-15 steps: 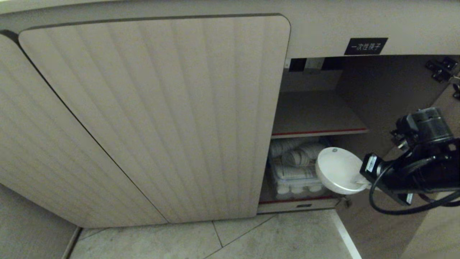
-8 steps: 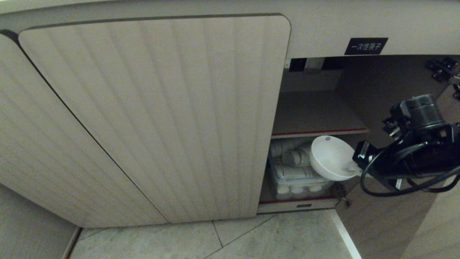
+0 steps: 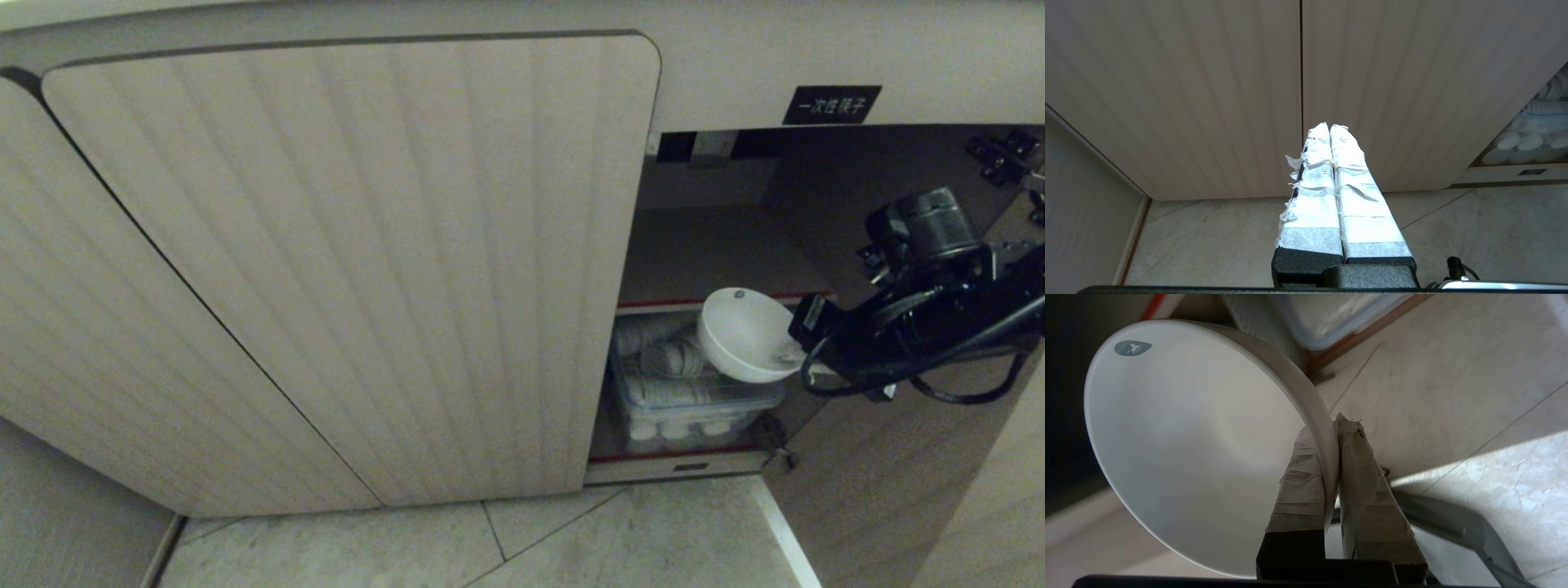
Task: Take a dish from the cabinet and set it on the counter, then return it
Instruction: Put it back into the cabinet
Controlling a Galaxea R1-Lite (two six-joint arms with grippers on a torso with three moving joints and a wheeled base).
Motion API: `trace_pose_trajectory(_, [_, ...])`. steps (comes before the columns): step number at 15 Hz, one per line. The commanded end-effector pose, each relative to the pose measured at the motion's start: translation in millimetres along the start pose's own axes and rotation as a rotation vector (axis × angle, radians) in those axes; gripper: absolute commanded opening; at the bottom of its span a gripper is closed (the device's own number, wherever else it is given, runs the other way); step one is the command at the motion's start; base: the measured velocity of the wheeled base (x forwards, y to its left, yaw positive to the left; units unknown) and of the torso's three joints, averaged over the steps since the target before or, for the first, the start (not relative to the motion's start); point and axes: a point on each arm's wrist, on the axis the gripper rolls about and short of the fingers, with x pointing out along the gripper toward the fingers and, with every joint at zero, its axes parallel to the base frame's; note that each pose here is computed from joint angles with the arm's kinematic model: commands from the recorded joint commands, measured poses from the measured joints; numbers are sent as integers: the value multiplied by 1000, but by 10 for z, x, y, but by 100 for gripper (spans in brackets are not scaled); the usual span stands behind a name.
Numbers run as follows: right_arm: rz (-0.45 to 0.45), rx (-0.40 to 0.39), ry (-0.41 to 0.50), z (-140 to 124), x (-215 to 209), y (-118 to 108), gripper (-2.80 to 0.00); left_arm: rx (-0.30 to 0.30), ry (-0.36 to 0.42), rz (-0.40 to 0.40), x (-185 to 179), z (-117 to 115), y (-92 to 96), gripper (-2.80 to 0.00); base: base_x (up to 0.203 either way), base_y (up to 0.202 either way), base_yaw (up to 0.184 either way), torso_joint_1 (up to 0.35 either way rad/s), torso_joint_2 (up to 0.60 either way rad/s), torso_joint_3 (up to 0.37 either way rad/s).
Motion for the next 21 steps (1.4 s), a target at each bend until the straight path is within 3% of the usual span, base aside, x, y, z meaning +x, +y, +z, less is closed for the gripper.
trace_pose_trajectory(1, [-27,14,-16,106,90,27,-280,-1,-2,0,-1,4,0,-280,0,0,0,0,0,0])
trace_pose_trajectory(5, [-94,24,-58,221,225,48,-280,-1,-1,1,0,0,0,-280,0,0,0,0,0,0])
trace_pose_trajectory(15, [-118,200,-63,489,323,274,-280,-1,-2,1,-1,3,0,-280,0,0,0,0,0,0])
trace_pose_trajectory(18, [-185,234,-111,529,418,275,-280,-1,-1,0,0,0,0,-280,0,0,0,0,0,0])
trace_pose_trajectory(21, [-181,279,-130,578,454,311,-280,-1,-2,0,-1,3,0,-280,0,0,0,0,0,0])
